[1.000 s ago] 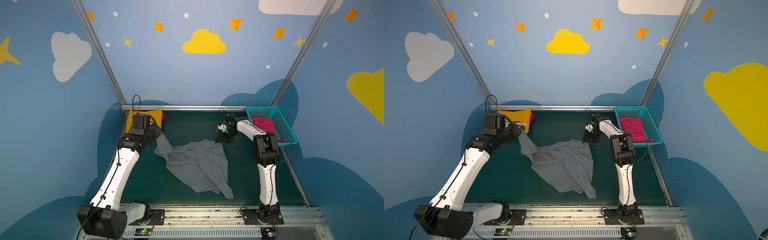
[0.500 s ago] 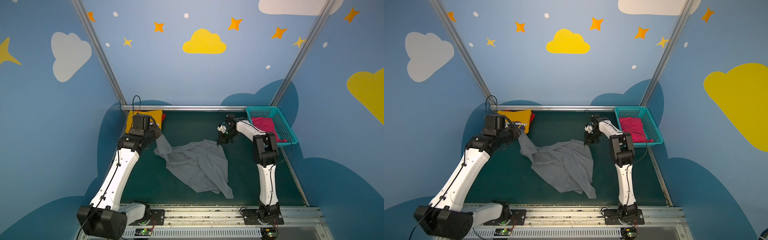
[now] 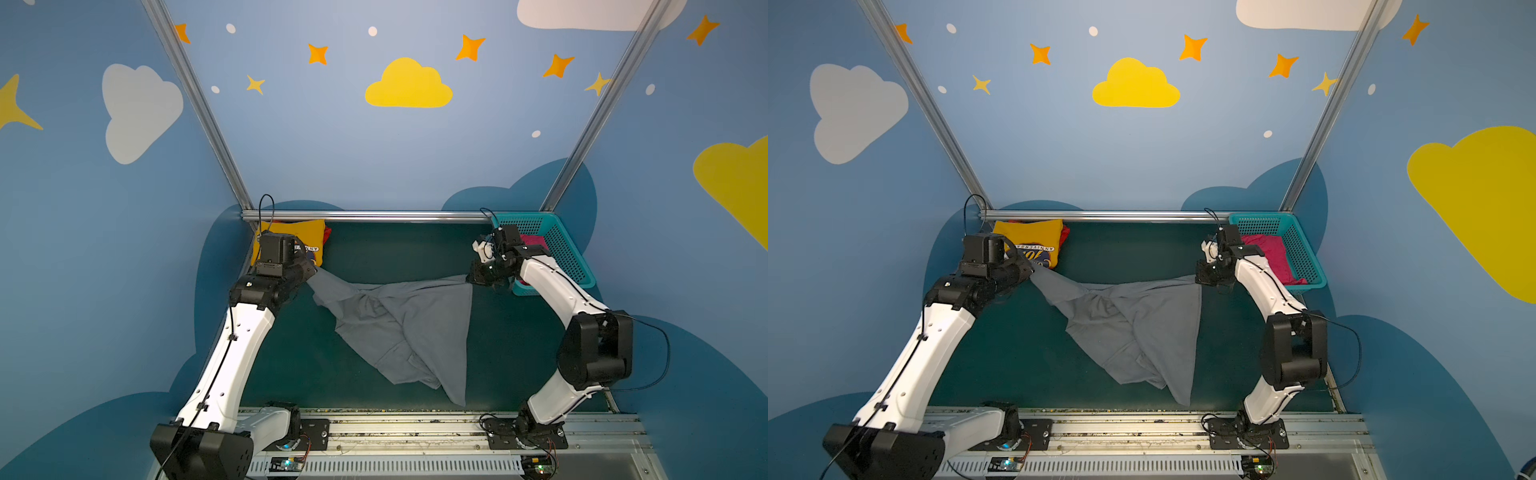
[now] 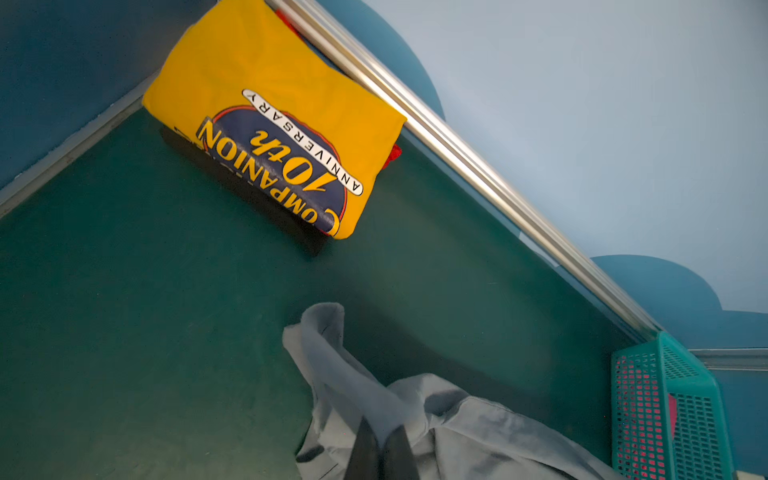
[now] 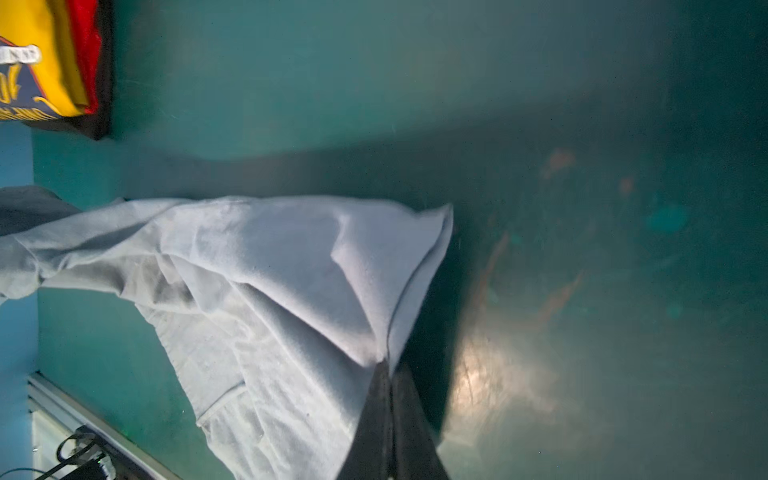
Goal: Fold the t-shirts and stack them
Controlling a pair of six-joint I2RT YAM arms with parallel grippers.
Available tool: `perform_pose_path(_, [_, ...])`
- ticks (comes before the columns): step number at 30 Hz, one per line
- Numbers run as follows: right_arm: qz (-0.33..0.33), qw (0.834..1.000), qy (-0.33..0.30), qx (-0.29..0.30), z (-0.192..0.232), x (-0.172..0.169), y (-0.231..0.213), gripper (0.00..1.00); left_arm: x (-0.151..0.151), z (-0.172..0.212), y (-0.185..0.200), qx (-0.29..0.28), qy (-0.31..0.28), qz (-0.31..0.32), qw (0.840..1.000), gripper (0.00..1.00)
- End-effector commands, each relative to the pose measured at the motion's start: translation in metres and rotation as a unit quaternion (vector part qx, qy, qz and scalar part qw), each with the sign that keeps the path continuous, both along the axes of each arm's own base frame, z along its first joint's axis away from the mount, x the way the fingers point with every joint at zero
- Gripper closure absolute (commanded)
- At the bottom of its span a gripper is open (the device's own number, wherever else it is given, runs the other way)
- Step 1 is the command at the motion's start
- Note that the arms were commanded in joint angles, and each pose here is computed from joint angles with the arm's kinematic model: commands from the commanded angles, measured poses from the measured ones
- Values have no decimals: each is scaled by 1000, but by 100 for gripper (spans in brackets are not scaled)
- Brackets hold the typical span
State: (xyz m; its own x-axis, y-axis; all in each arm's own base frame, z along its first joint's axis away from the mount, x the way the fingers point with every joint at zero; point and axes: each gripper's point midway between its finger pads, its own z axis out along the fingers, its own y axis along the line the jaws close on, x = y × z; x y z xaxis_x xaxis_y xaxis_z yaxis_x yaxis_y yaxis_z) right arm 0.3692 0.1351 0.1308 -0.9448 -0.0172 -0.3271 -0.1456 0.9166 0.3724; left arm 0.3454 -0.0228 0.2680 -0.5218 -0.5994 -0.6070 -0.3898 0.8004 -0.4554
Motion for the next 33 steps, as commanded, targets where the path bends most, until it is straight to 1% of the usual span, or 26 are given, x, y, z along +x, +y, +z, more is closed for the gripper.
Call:
perform_pose_path(1, [-7, 997, 80, 5, -44, -42, 5, 100, -4, -11, -1, -4, 9, -5, 1000, 95])
perform_pose_path(4, [-1, 991, 129, -16, -72, -80, 9, 100, -8, -25, -4, -8, 26, -11, 1000, 95])
perform_pose_path(7, [8, 985, 164, -62, -89, -110, 8, 100, -13, -39, -7, -14, 43, -18, 999, 95])
perform_pose_path(9, [14, 980, 179, -90, -95, -122, 5, 100, -17, -48, -9, -17, 54, -23, 998, 95])
perform_pose_path(10, [15, 977, 184, -106, -96, -126, 1, 93, -19, -52, -10, -18, 60, -26, 998, 95])
perform_pose_path(11, [15, 976, 183, -117, -96, -126, -1, 83, -21, -56, -10, -17, 64, -27, 997, 95])
perform_pose_path(13, [11, 976, 171, -131, -91, -121, -7, 75, -25, -64, -8, -13, 74, -24, 997, 95])
perform_pose_path(14, [9, 978, 162, -129, -87, -114, -8, 68, -26, -66, -7, -11, 77, -23, 997, 95])
perform_pose_path(15, [5, 981, 152, -123, -82, -107, -8, 57, -28, -68, -7, -10, 80, -23, 997, 95])
perform_pose_path(21, [-20, 993, 106, -56, -60, -64, -7, 44, -32, -74, -6, -12, 85, -21, 996, 95])
perform_pose_path(24, [-26, 994, 106, -31, -63, -48, -6, 45, -32, -75, -7, -14, 86, -21, 996, 95])
perform_pose_path(28, [-23, 991, 132, 7, -81, -36, 0, 54, -32, -75, -8, -17, 88, -23, 996, 95])
perform_pose_path(31, [-25, 989, 147, 10, -96, -32, -1, 57, -33, -75, -8, -17, 89, -24, 996, 95])
perform_pose_path(33, [-27, 988, 153, 8, -103, -31, -3, 57, -33, -75, -8, -16, 89, -22, 996, 95])
